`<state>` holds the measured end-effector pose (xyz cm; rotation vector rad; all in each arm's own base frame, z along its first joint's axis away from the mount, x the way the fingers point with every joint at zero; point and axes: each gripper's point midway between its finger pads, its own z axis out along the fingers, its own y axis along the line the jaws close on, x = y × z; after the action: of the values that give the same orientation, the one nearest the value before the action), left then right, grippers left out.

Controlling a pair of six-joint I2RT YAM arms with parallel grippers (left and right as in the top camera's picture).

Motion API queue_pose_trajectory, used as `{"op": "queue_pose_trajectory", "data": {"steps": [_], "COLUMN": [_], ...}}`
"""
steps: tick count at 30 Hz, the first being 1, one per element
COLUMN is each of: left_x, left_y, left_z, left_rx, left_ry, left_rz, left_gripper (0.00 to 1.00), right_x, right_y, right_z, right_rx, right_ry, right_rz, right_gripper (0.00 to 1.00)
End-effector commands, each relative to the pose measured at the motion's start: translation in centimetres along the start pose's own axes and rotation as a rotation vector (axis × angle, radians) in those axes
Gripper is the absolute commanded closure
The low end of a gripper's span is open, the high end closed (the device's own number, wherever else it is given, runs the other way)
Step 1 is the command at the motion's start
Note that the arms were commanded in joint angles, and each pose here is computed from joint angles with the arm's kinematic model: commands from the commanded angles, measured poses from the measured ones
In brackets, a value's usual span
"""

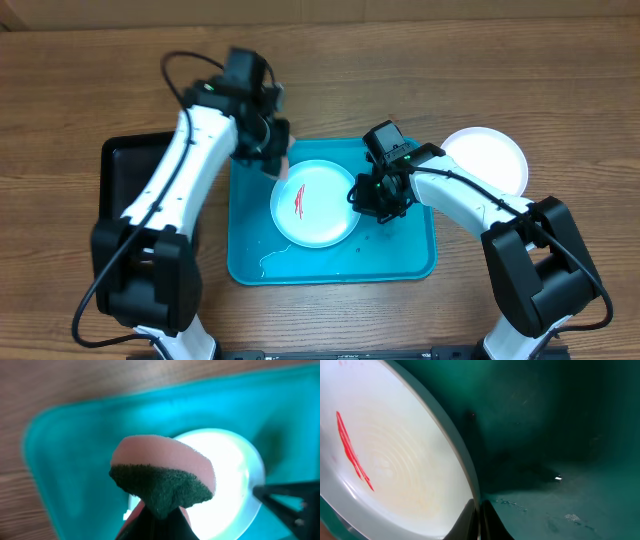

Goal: Clean dirty plates on tray and stack at the side

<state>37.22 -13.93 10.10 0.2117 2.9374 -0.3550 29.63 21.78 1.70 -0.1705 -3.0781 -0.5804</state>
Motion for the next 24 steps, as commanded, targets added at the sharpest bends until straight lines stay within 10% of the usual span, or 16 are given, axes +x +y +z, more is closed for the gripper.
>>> {"op": "queue_pose_trajectory", "data": {"steps": [1,13,20,24], "left_x": [2.9,4.7,7.2,7.4], "left_y": [-0.9,2.1,-5.8,-5.0], "left_z": [3.0,8.0,7.5,7.8], "left_rx": [-0.007,-0.18,0.28,0.228], "left_ry": [0.062,-0.025,0.092,0.098], "left_rz": [0.016,-0.07,0.211,0.252], "left_gripper": [0.96,0.96,0.96,0.96], "right_x": [-0.9,-0.9,-0.9,-0.8], "right_y": [0.5,0.7,0.7,0.8], "right_z": [-0.4,-0.4,-0.4,-0.4], "right_rx": [-0.01,-0.017,-0.017,-0.023], "right_ry": [-0.024,-0.021,-0.02,-0.016], "right_rz": [0.011,0.009,0.007,0.005], "right_gripper": [0.96,0.96,0.96,0.96]}}
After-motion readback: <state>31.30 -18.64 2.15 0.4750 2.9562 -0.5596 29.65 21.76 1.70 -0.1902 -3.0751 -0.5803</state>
